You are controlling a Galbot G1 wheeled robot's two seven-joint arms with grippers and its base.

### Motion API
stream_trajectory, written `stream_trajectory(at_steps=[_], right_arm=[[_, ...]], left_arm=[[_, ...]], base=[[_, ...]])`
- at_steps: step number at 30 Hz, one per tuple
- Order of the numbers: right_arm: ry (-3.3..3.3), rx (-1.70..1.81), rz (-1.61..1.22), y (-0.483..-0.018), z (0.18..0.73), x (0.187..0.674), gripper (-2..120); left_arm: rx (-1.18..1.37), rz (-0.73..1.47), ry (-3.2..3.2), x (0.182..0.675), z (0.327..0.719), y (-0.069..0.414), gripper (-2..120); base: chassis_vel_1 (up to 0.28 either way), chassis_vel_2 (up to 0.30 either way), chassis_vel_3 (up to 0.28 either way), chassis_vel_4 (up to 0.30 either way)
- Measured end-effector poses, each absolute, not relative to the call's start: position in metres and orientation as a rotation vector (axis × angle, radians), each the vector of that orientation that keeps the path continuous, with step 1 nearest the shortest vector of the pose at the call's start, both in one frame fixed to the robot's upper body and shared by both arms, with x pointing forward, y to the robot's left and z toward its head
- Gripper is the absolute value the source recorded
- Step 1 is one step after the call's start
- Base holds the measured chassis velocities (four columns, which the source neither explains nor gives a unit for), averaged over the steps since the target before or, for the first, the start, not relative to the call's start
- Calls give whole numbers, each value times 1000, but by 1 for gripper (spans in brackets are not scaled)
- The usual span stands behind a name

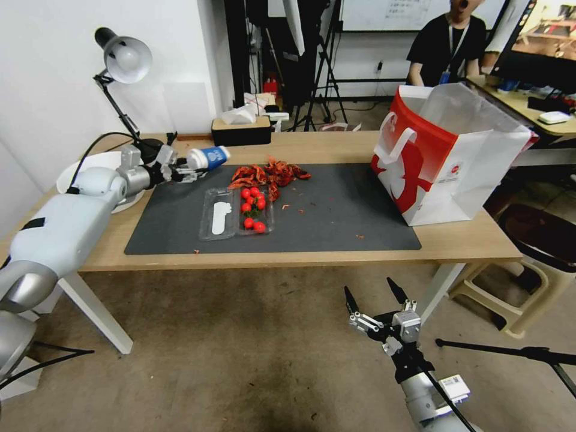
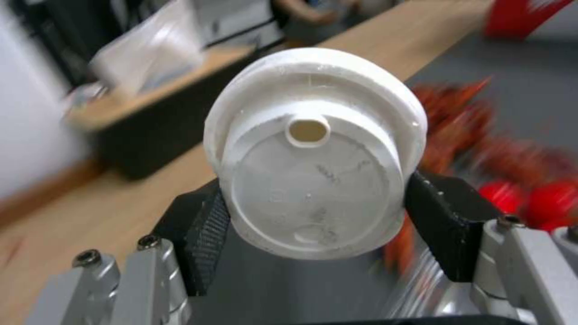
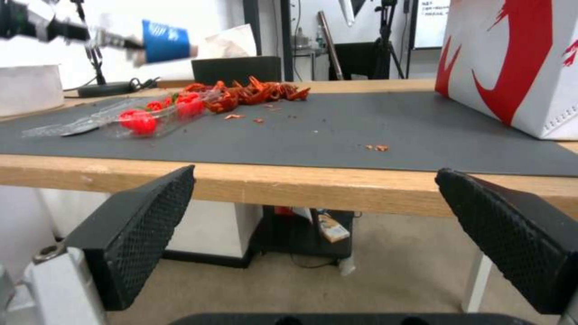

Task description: Pick up the trash from the table and place it into the takeout bag.

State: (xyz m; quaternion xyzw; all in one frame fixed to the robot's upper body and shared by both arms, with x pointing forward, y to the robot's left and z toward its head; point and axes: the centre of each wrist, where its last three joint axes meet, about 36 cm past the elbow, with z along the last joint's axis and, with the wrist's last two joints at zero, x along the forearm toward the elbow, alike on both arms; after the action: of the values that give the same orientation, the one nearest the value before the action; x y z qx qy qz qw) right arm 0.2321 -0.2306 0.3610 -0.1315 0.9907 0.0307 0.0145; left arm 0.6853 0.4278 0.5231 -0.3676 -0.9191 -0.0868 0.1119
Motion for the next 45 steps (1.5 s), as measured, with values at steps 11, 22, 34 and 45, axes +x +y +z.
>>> stream_trajectory(at_steps=[11,22,34,45], right_arm=[[3085,-387,96,-231,366,228,100],[3084,-361,99,-228,367,222,100],[3094,-342,99,-229,364,218,100],[3091,-319,103,-231,363,215,100]], left_arm=[[-1550,-221,-2634,720,587,293,66],[-1791,-254,-2568,744,649,172,65],[-1936,-265,-2553,746,704,90,65],[-1987,-515,-2516,726,743,-21,65]], base=[[0,0,0,0],[0,0,0,0],[0,0,0,0],[0,0,0,0]])
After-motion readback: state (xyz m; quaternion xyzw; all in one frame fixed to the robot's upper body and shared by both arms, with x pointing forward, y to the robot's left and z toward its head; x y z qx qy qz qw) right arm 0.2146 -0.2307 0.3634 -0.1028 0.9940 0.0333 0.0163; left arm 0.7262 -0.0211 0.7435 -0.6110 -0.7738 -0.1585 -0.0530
